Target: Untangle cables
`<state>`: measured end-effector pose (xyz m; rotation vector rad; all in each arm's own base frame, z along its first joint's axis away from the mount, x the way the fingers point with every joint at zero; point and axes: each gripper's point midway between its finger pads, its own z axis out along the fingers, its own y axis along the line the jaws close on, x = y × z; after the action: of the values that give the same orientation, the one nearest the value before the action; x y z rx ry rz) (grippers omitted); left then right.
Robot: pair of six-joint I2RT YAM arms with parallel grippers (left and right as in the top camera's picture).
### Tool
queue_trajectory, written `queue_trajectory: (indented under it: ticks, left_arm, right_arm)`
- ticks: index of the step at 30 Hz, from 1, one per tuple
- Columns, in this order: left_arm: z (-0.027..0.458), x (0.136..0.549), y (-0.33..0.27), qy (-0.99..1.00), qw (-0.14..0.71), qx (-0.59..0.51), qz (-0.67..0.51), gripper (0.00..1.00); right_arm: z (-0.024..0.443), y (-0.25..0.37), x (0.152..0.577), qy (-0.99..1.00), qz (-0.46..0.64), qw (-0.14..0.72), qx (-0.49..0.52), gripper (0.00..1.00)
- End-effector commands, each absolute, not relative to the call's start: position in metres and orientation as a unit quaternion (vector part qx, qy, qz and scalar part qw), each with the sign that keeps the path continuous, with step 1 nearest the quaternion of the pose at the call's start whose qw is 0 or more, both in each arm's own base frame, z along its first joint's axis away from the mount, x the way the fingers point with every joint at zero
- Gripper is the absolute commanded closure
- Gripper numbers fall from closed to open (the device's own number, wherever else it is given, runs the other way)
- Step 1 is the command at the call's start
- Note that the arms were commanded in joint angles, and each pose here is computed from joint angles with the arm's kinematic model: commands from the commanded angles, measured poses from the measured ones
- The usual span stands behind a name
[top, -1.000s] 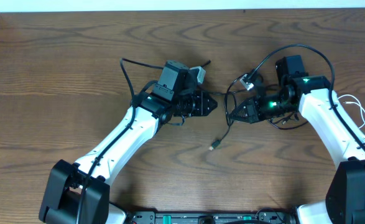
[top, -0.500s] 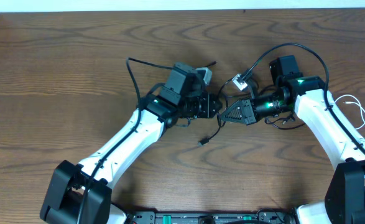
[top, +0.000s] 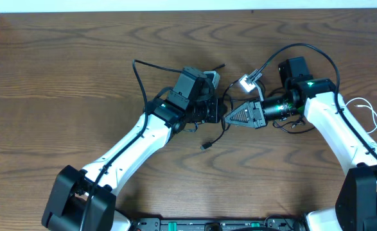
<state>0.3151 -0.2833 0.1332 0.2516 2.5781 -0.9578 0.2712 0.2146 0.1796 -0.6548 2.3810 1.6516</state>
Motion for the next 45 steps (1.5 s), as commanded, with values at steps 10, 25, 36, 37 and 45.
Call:
queue_trajectory:
  ticks: [10,25,36,37,45]
  left_arm:
    - [0.157,0.312,-0.289,0.9,0.204,0.109,-0.369,0.93]
    - [0.229,0.264,-0.318,0.828,0.121,0.128,-0.533,0.93]
    - [0.201,0.281,-0.301,0.867,0.171,0.123,-0.452,0.74]
    - [0.193,0.284,-0.294,0.879,0.175,0.114,-0.428,0.68]
    - [0.145,0.31,-0.261,0.93,0.203,0.069,-0.298,0.58]
  right_arm:
    - [0.12,0.173,0.275,0.914,0.364,0.043,-0.172,0.99]
    - [0.092,0.134,0.29,0.967,0.227,0.043,-0.108,0.99]
    - [0.11,0.163,0.284,0.934,0.323,0.05,-0.147,0.99]
    - [0.114,0.167,0.284,0.928,0.337,0.052,-0.151,0.99]
    - [0.127,0.181,0.282,0.907,0.388,0.054,-0.155,0.99]
